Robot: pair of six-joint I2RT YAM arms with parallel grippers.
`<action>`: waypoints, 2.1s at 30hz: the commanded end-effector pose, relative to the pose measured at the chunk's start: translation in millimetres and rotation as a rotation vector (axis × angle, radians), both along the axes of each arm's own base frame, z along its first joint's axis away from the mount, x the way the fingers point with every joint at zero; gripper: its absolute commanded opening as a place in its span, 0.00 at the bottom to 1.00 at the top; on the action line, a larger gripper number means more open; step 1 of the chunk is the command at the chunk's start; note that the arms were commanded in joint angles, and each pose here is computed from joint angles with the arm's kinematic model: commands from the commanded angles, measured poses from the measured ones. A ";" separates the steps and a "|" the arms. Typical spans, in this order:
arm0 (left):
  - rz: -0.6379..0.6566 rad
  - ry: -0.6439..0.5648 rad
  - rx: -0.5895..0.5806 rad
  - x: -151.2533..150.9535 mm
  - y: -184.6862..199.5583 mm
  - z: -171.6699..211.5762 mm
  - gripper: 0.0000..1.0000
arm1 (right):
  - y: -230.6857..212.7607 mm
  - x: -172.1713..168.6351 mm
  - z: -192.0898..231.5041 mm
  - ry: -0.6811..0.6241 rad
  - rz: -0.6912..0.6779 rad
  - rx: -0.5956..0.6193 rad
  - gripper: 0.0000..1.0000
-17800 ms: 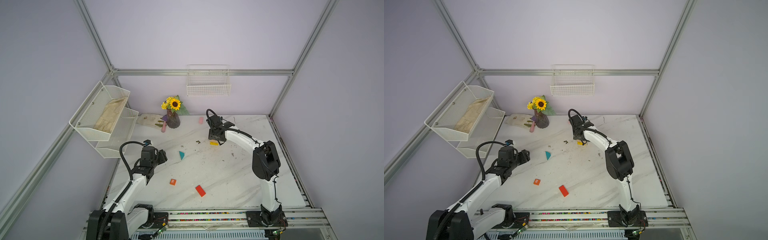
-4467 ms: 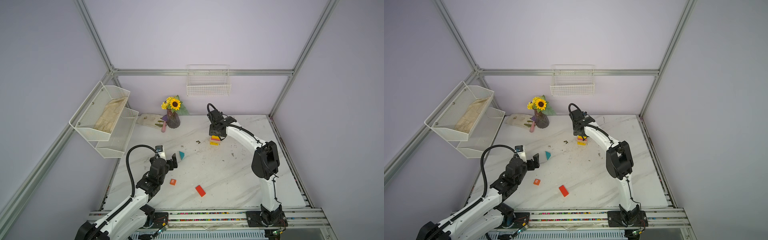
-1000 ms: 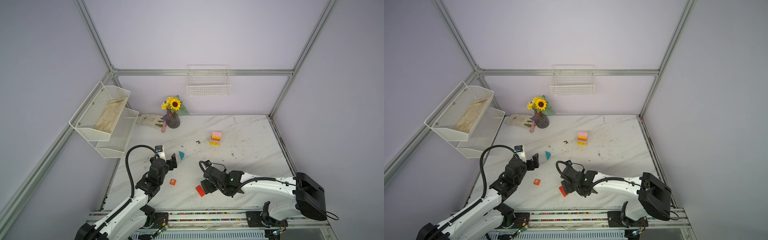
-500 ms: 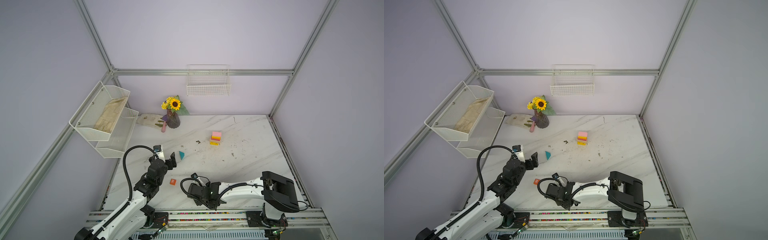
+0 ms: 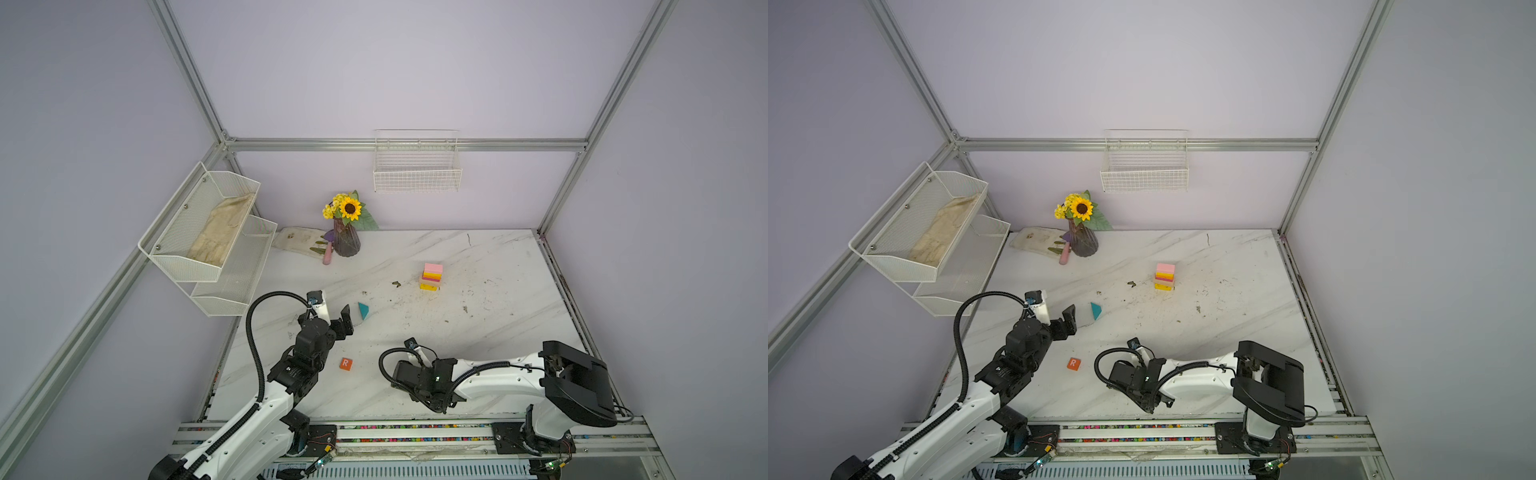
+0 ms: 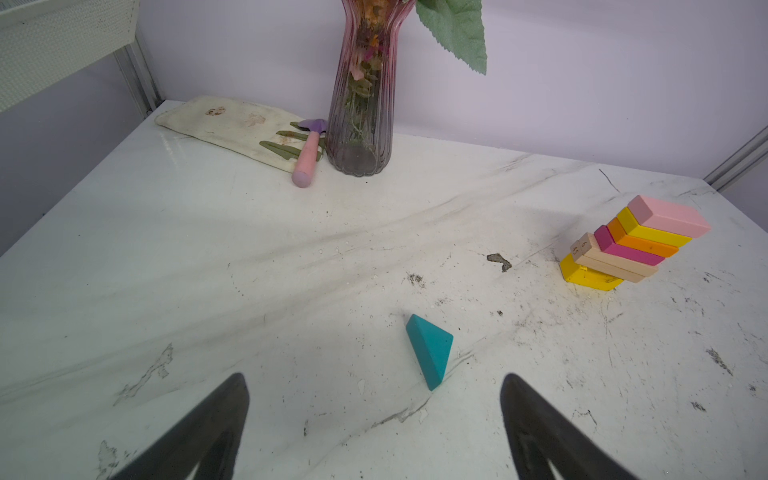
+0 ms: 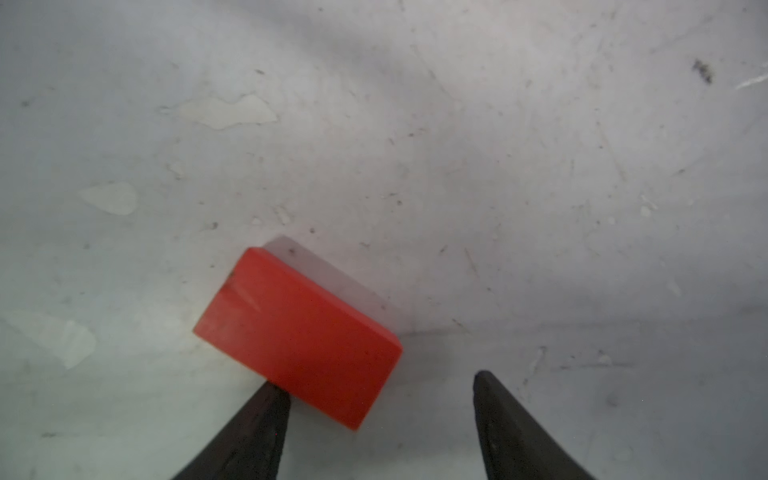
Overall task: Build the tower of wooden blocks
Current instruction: 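Move the right gripper toward the robot over the red block, then lower the right gripper and close it on the red block, then carry the red block with the right gripper over the stack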
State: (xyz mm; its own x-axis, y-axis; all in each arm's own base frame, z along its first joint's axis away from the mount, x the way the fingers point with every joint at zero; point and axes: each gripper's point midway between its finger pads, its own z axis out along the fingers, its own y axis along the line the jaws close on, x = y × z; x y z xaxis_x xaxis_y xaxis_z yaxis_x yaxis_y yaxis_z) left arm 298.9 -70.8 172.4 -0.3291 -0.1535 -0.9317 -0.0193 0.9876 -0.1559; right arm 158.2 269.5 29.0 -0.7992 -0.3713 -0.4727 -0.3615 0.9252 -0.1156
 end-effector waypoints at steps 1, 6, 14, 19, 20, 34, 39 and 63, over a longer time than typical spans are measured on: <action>0.011 -0.001 -0.004 -2.4 3.3 -7.8 0.93 | -23.6 3.1 -2.3 0.010 -0.060 -0.041 0.71; 0.010 -0.003 -0.007 -2.4 3.3 -7.3 0.93 | -16.9 3.0 0.2 0.026 -0.043 0.003 0.71; 0.009 -0.003 -0.005 -2.6 3.1 -7.6 0.93 | 31.6 -7.9 3.8 0.094 0.066 0.190 0.92; 0.008 -0.002 -0.007 -2.7 3.0 -7.8 0.93 | 38.5 -0.6 -2.6 0.088 0.010 0.160 0.96; 0.007 -0.002 -0.007 -2.7 2.7 -7.4 0.93 | 39.2 1.6 -4.1 0.086 -0.003 0.155 0.96; 0.008 -0.006 -0.009 -2.9 2.8 -6.6 0.93 | 23.2 12.9 -10.1 0.044 -0.098 0.022 0.73; 0.008 -0.004 -0.008 -2.8 3.0 -7.0 0.93 | 25.9 12.0 -9.8 0.049 -0.097 0.045 0.64; -0.002 -0.002 -0.009 -2.3 0.9 -7.7 0.93 | -13.0 151.1 189.7 -0.240 -0.286 0.314 0.39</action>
